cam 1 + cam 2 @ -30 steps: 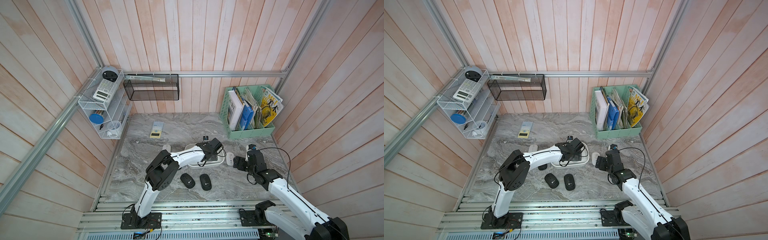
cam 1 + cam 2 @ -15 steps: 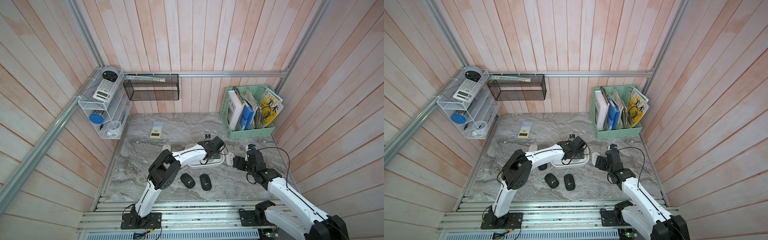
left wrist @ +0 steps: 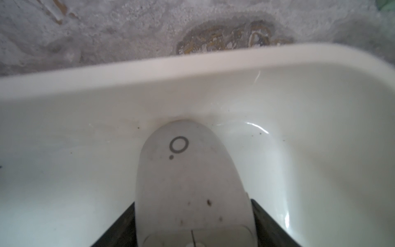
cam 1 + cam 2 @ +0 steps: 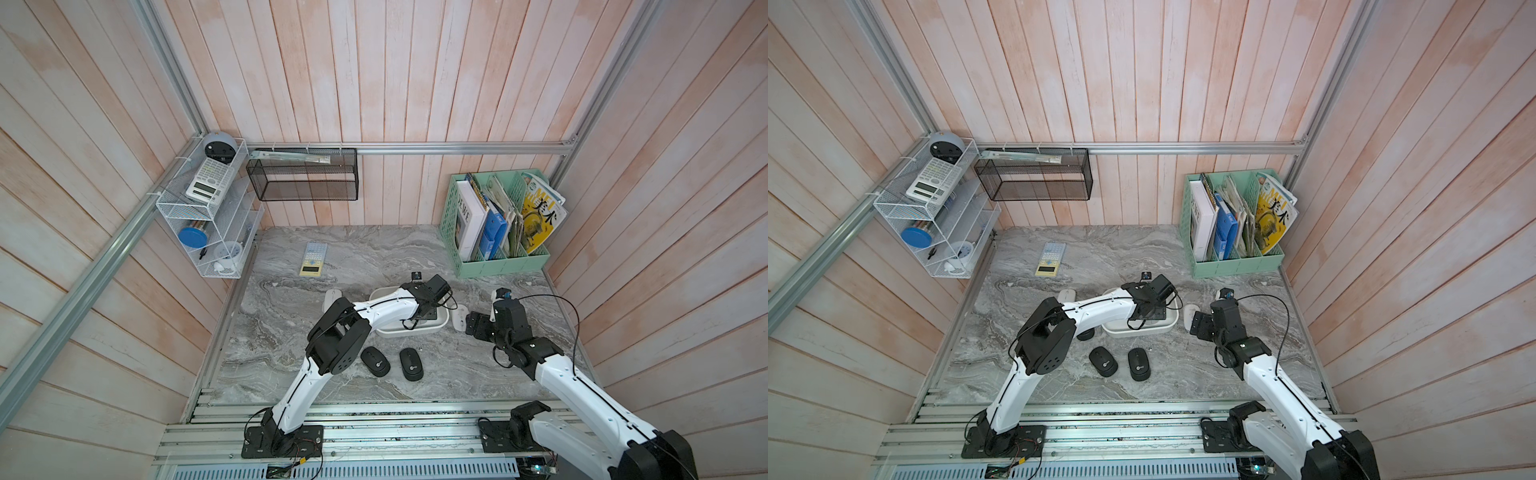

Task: Take out the mouse from the storage box
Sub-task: Pick up the mouse from the storage box.

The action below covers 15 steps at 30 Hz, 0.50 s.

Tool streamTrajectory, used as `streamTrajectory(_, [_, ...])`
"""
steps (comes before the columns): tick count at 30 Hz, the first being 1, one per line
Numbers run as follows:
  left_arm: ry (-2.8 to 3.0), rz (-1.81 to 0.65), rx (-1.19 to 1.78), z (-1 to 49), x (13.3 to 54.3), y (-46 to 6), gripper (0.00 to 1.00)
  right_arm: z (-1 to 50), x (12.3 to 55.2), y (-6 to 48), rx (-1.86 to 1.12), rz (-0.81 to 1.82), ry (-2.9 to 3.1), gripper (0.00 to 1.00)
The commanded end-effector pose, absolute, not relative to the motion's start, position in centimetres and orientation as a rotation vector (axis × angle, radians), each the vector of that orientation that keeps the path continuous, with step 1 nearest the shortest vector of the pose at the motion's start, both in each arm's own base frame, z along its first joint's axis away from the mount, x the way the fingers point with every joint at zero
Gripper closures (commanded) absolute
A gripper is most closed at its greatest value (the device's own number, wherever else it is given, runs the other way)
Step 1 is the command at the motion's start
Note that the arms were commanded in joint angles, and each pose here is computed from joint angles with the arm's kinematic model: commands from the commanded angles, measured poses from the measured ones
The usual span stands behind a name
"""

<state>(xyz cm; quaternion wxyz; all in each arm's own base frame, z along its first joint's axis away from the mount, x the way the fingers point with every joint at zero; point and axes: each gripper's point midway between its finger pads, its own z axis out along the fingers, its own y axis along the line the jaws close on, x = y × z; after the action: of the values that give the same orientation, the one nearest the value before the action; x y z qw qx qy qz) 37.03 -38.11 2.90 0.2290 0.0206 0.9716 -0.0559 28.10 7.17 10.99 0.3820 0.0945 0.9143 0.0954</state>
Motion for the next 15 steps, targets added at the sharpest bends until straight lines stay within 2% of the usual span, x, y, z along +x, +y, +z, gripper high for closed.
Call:
streamTrajectory(1, [2.670,-0.115,0.059,2.3,37.4,-37.5,0.31,10.9,28.1,6.9,0.256,0.240,2.330,0.11])
streamTrajectory(7, [2.611,-0.118,0.068,4.9,37.7,-37.2,0.39,10.9,28.1,6.9,0.257,0.239,2.330,0.11])
streamTrajectory(15, [2.520,-0.116,0.082,9.9,37.8,-36.4,0.41,11.0,28.1,6.8,0.259,0.234,2.328,0.11])
